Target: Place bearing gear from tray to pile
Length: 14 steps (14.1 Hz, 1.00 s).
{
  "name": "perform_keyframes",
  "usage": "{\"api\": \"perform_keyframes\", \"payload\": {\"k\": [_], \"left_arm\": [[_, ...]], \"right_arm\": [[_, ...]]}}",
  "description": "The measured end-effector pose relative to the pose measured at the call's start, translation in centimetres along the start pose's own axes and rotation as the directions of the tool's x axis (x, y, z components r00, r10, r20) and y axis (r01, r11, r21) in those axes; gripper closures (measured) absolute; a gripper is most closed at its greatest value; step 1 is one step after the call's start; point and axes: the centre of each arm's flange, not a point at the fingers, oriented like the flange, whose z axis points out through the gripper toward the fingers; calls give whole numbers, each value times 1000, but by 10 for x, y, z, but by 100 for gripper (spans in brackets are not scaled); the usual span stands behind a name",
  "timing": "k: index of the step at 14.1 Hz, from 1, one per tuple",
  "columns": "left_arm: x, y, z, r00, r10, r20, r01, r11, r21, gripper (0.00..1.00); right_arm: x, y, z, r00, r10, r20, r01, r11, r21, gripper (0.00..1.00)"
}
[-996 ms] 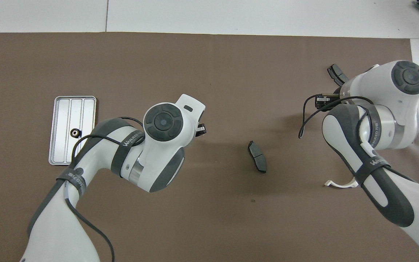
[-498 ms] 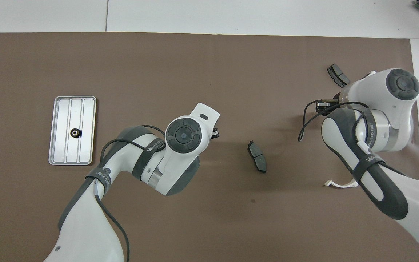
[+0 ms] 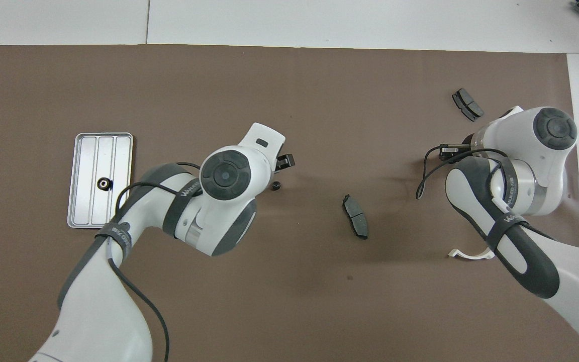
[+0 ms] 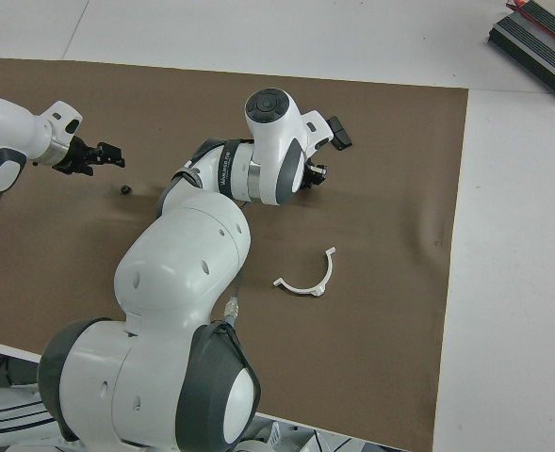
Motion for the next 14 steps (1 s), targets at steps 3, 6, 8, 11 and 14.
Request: {"api": "perform_keyframes", "payload": {"k": [3,6,8,11,14], "left_arm": [[76,-109,-23,997,53,59,-57,995,79,0],[112,-194,-32,983,126,131,-140,984,111,0],[126,-236,-31,978,148,145,-165,980,115,0],[129,-271,-23,977,149,156,-168,979,119,0],[123,-294,-7,982,132,138,-149,981,122,0]], "right_arm": [[5,-9,-11,999,-13,-31,13,1000,5,16],[9,-51,-53,996,-27,-90,30,999,31,0],[5,-96,-74,993,-46,-112,52,997,50,0],[-8,-175,-92,991,-40,-129,52,995,88,0],[-31,-250,-104,992,-31,-123,45,992,118,0]]}}
